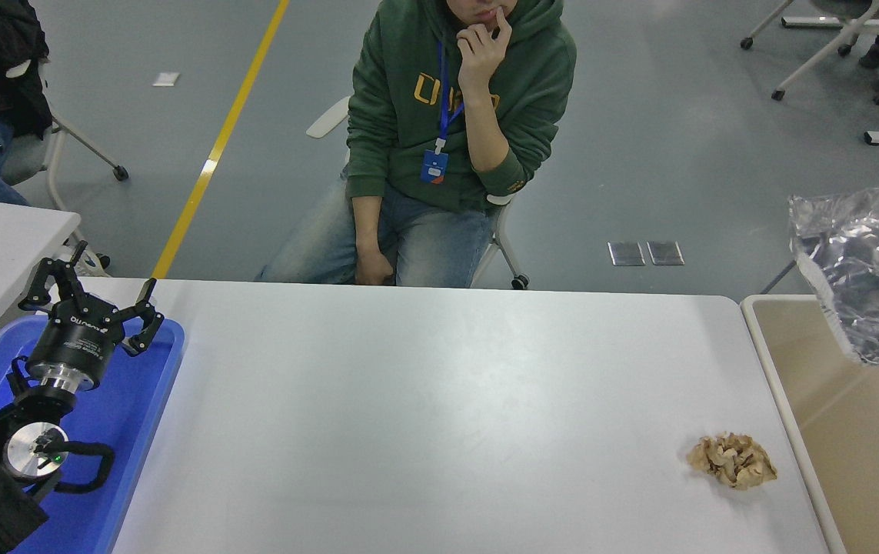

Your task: Clean the table surface

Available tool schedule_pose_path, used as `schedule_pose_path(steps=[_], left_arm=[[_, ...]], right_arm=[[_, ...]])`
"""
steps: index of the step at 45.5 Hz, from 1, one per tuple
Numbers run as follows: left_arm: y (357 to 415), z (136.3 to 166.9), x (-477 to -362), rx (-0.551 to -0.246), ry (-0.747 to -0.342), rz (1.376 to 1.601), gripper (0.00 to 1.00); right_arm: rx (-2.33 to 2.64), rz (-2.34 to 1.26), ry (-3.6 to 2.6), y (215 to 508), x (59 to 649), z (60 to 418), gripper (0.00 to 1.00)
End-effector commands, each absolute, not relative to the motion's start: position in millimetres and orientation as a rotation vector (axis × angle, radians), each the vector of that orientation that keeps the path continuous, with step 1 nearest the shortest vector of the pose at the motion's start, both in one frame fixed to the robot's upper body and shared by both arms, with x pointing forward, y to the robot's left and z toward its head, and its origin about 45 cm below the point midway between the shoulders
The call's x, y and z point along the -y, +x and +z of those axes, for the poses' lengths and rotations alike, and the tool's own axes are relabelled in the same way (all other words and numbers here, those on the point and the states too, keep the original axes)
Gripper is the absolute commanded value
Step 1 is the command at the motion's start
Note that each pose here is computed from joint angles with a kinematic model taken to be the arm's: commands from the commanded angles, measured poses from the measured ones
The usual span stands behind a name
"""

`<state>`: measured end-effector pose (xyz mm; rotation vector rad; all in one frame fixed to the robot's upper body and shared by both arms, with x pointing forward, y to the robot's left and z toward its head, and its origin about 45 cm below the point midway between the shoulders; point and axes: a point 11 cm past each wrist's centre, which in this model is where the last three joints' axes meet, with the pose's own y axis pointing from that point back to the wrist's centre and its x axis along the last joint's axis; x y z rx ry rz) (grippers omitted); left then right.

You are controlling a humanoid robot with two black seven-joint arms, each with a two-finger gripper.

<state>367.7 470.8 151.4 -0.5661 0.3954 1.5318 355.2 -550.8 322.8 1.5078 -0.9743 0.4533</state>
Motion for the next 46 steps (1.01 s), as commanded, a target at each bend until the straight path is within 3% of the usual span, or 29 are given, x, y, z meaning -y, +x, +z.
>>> schedule_pose_path(steps=[1, 23, 33, 46], left_arm=[[367.7, 151.4, -470.8, -0.395, -0.566, 1.532, 1.00], [367.7, 151.4, -470.8, -0.395, -0.566, 1.532, 1.00], [367.7, 151.4, -470.8, -0.395, -0.566, 1.532, 1.00], [367.7, 151.4, -470.8, -0.395, -0.566, 1.532, 1.00]], right_arm=[[1.118, 0.356, 1.374, 349, 596, 282, 0.00], [1.352, 0.202, 1.159, 321, 628, 183, 0.00], [1.456, 0.155, 1.058, 311, 614, 134, 0.00], [1.618, 0.128, 1.001, 306, 587, 102, 0.00]])
